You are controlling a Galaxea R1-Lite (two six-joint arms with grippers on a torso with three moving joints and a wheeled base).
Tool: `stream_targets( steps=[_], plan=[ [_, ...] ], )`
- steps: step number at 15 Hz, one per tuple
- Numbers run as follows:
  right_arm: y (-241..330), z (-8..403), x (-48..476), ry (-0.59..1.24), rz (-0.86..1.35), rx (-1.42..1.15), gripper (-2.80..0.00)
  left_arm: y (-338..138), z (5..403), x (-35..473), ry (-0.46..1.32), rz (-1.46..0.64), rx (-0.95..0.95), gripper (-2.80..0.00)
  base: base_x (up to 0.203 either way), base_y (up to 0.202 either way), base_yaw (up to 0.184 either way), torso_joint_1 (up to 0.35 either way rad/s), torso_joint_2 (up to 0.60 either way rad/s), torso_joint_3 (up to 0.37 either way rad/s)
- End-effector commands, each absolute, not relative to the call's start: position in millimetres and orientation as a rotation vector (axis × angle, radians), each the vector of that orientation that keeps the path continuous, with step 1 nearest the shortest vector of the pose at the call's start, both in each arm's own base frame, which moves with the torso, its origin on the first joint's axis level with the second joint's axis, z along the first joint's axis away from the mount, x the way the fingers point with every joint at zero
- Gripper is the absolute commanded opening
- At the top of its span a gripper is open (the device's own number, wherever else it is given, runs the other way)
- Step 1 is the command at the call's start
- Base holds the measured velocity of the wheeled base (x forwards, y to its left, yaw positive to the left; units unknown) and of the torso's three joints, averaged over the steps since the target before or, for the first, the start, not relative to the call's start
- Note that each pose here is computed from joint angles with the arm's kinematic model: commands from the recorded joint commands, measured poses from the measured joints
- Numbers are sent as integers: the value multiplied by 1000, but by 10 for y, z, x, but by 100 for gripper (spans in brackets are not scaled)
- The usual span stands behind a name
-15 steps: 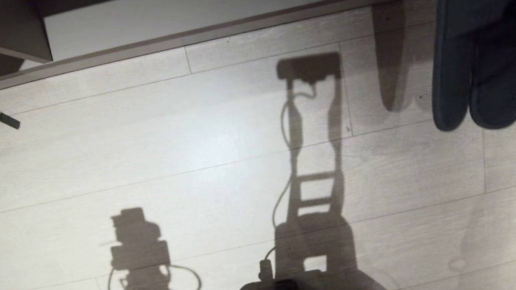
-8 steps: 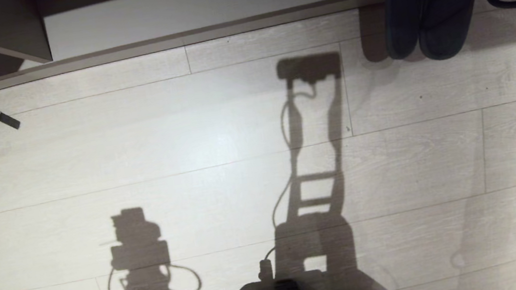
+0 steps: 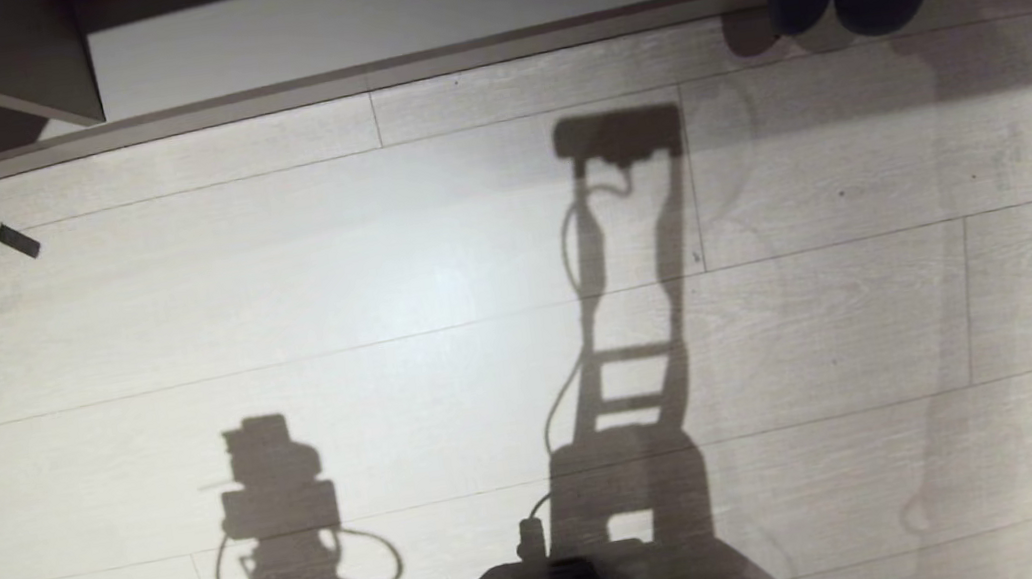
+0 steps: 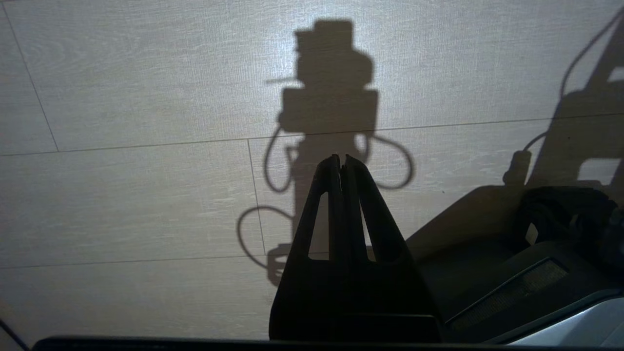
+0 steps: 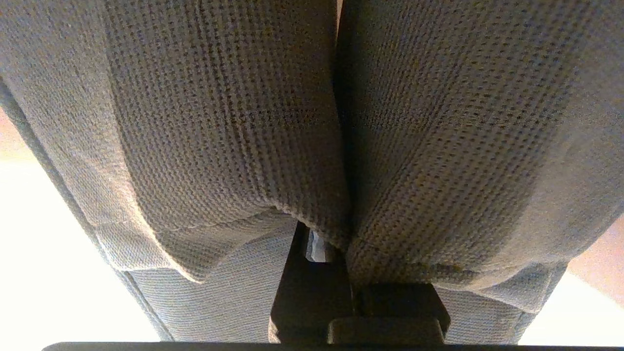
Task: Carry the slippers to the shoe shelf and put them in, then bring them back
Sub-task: Place the slippers into the shoe cabinet
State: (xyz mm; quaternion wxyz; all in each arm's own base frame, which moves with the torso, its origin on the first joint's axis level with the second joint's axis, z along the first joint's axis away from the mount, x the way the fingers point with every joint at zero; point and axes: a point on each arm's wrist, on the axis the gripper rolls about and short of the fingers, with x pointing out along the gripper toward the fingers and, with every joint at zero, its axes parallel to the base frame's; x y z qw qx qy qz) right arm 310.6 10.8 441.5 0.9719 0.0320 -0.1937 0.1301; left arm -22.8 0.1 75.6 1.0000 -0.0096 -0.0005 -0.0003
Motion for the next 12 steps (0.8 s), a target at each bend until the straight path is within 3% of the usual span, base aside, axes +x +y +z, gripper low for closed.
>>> stream_targets(
  steps=[1,12],
  plan=[
    [61,4453,3085,-430,249,52,-280,1,756,-229,-3,0,-20,-280,0,0,0,0,0,0],
    [51,4442,3048,-422,248,44,-280,1,756,-229,-3,-1,-18,-280,0,0,0,0,0,0]
  ],
)
